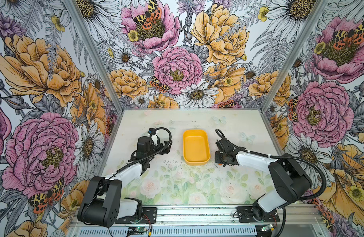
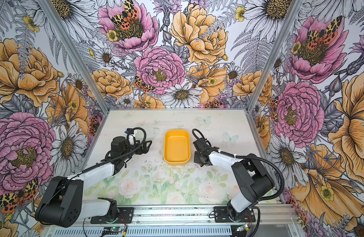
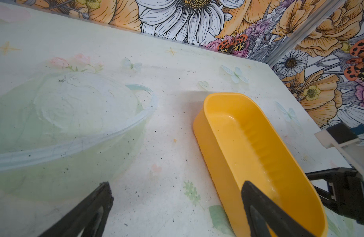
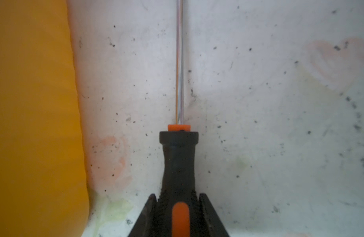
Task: Put the screwdriver in the bin
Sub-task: Pick up the screwdriver from the middle-right of the table, then place the screwdriver into the bin.
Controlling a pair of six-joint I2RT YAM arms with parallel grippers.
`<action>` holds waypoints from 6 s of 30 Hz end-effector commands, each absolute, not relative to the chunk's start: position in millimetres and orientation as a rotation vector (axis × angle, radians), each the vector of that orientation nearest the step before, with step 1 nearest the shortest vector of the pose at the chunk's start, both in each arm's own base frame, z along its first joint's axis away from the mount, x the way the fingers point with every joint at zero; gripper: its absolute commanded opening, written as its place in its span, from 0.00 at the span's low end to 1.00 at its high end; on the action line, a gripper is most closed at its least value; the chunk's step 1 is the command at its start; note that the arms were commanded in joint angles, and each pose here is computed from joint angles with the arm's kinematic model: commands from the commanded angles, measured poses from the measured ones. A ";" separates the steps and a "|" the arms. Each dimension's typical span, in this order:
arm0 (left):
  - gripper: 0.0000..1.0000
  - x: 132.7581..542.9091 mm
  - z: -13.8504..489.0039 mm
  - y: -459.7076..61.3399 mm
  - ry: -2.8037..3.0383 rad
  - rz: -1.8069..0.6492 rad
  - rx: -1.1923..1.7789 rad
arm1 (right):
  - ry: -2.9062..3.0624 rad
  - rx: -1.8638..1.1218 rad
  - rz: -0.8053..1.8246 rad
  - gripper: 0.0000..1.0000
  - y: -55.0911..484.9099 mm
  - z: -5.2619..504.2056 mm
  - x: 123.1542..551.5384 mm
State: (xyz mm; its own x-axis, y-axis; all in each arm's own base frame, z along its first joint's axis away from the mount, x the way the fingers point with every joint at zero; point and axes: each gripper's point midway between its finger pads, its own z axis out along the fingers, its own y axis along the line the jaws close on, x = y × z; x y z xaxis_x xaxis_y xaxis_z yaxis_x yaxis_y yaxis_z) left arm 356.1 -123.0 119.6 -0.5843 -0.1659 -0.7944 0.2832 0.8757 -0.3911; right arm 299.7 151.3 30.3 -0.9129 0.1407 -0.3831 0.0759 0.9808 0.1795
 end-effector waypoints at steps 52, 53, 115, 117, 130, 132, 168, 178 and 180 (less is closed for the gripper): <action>0.99 364.2 102.9 -119.0 2.177 -0.662 0.024 | 2.672 0.150 0.409 0.00 286.9 112.1 333.9; 0.99 364.3 101.9 -118.8 2.178 -0.662 0.021 | 2.679 0.153 0.404 0.00 287.0 109.1 333.2; 0.99 358.7 84.6 -117.8 2.198 -0.654 0.023 | 2.830 0.057 0.249 0.00 295.7 39.5 327.7; 0.99 358.8 84.5 -118.0 2.199 -0.655 0.023 | 2.836 0.056 0.239 0.00 295.2 36.5 326.9; 0.99 358.8 84.3 -117.9 2.199 -0.654 0.023 | 2.856 0.049 0.195 0.00 291.6 28.2 325.9; 0.99 358.8 84.6 -118.3 2.198 -0.656 0.024 | 2.858 0.047 0.190 0.00 291.5 27.5 325.8; 0.99 358.0 86.8 -117.3 2.193 -0.663 0.004 | 2.877 -0.018 0.147 0.27 290.8 21.7 321.8; 0.99 357.9 86.9 -117.4 2.193 -0.664 0.006 | 2.866 -0.041 0.148 0.34 291.6 26.4 321.7; 0.99 357.9 87.3 -117.4 2.193 -0.665 0.004 | 2.866 -0.046 0.150 0.35 291.8 26.9 321.4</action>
State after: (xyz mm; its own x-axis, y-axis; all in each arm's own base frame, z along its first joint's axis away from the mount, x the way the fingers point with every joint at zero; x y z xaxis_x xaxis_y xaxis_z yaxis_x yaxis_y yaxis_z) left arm 356.9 -116.8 82.7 -0.6709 -0.1966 -0.7150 0.2147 0.8714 -0.4411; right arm 323.0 288.3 25.2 -0.9621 0.0046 -0.2727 -0.0253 0.9941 0.1059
